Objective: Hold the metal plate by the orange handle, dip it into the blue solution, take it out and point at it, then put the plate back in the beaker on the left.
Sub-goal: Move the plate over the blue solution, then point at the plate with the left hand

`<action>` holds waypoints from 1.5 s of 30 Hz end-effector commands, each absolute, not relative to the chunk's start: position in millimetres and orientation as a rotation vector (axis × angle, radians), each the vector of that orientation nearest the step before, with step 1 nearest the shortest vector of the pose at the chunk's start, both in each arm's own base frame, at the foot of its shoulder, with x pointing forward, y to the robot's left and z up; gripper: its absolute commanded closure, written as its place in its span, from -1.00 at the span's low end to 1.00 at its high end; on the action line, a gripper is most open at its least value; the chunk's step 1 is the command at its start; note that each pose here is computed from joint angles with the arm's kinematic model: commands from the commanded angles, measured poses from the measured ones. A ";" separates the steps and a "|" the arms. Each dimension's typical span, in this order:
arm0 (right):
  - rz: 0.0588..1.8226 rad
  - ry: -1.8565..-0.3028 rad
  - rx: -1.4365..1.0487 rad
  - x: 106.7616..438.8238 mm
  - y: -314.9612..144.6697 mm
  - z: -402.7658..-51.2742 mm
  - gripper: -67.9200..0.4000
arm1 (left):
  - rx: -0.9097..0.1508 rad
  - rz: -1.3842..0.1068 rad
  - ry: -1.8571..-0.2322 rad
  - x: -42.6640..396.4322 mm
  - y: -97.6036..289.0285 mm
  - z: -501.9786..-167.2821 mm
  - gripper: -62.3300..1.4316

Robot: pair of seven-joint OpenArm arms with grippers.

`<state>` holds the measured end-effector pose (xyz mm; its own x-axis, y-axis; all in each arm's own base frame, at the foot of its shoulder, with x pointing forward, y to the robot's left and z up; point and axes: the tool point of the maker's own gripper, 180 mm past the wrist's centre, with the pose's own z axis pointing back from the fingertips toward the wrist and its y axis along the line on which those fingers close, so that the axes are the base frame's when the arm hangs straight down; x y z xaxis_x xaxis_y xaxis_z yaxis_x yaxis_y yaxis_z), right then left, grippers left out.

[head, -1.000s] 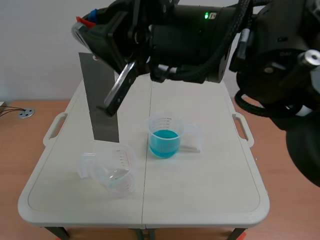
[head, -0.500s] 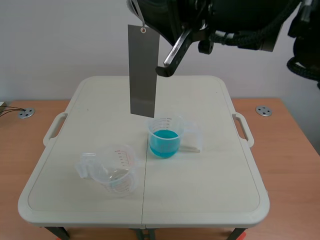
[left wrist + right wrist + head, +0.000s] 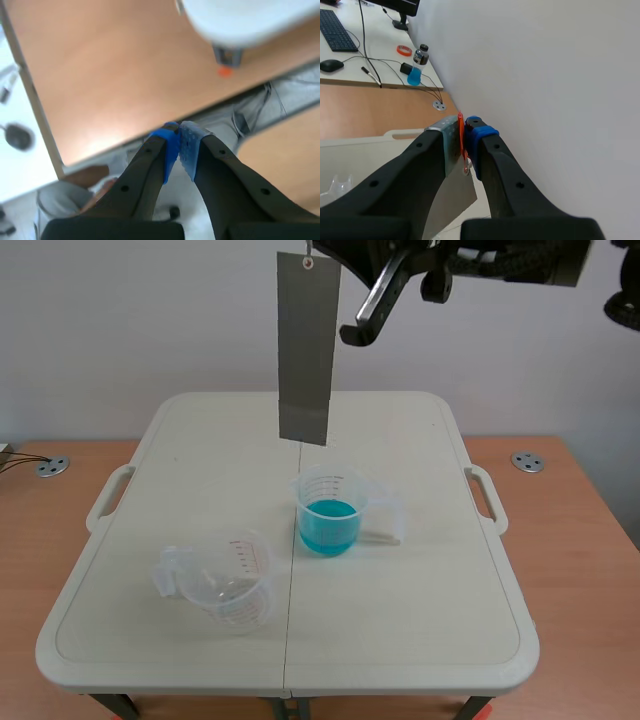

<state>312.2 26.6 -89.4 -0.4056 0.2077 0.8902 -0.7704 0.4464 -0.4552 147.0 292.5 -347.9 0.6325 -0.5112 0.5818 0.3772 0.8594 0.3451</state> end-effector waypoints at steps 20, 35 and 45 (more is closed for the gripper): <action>1.104 -1.641 0.535 355.8 1.8 -97.1 0.95 | -0.049 -0.656 -1.156 244.8 196.4 -251.4 0.86; 1.067 -1.617 0.583 363.7 -4.1 -111.2 0.95 | -0.251 -0.810 -1.252 276.7 103.7 -238.7 0.86; 1.064 -1.627 0.594 363.1 -3.6 -109.4 0.95 | -0.251 -0.876 -1.232 298.3 71.4 -251.0 0.86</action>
<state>360.0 -1.9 -128.8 -0.2803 0.1589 0.9467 -0.8219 0.4698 -0.3222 293.8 70.3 -252.5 0.0658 -0.4554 0.8879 0.7094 0.6471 0.2794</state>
